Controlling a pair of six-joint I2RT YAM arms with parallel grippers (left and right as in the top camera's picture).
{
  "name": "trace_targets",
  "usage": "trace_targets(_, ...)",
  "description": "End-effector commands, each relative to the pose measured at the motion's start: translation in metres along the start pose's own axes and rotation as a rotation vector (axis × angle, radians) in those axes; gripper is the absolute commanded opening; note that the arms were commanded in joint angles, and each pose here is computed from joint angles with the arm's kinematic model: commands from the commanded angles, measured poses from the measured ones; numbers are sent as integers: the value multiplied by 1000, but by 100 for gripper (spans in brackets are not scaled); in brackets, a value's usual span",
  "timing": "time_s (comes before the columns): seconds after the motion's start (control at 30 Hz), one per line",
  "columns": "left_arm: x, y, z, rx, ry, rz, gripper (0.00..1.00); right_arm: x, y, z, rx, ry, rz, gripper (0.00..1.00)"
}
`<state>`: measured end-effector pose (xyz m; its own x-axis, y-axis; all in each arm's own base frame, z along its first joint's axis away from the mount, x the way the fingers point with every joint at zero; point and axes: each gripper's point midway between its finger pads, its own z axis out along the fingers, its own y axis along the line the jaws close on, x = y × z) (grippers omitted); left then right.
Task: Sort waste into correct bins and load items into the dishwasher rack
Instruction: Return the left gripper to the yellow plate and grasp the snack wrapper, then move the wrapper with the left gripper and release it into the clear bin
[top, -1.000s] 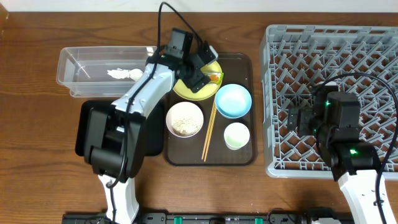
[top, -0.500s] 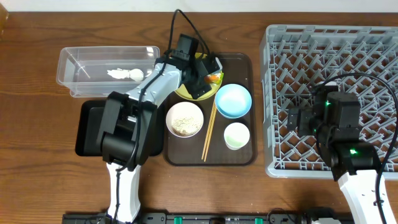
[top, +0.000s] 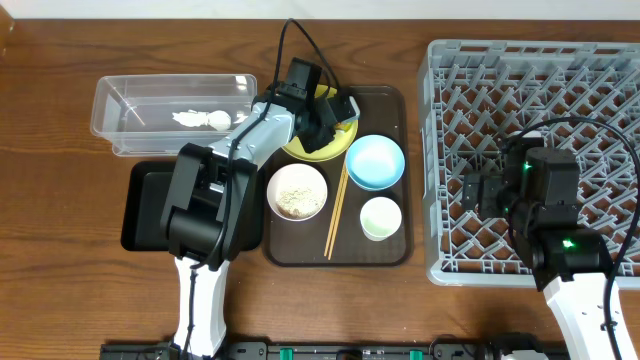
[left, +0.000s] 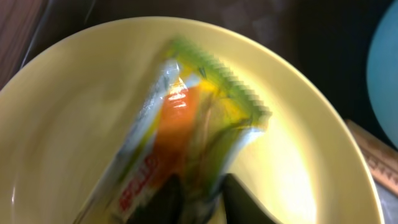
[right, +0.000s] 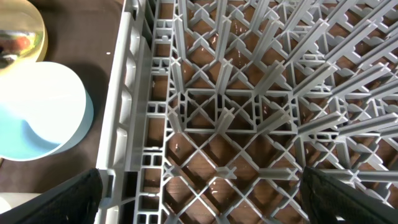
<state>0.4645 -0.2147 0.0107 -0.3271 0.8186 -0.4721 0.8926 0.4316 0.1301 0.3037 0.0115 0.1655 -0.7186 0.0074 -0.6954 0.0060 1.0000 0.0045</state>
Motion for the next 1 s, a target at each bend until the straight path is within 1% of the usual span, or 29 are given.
trace_targets(0.0, 7, -1, 8, 6, 26, -80, 12, -10, 5, -6, -13, -27, 3, 99)
trace_targets(0.07, 4, 0, 2, -1, 19, -98, 6, -10, 5, -6, -13, -27, 3, 99)
trace_targets(0.2, -7, 4, -15, -21, -6, -145, 6, -9, 5, -6, -13, -26, 3, 99)
trace_targets(0.3, -19, 8, -36, -44, -35, -211, 6, -10, 5, -6, -13, -26, 3, 99)
trace_targets(0.43, -31, 20, -74, -127, -62, -328, 6, -10, 5, -6, -13, -26, 3, 99)
trace_targets(0.53, -33, 32, -109, -203, -77, -430, 6, -10, 5, -6, -13, -26, 3, 99)
trace_targets(0.67, -21, 53, -162, -292, -124, -662, 6, -10, 5, -6, -13, -27, 4, 99)
trace_targets(0.77, -1, 74, -191, -338, -172, -874, 6, -10, 5, -6, -13, -27, 3, 99)
trace_targets(0.9, 43, 105, -209, -394, -199, -1159, 6, -10, 5, -6, -14, -27, 4, 99)
trace_targets(0.97, 62, 116, -212, -414, -203, -1262, 6, -10, 5, -6, -13, -27, 4, 99)
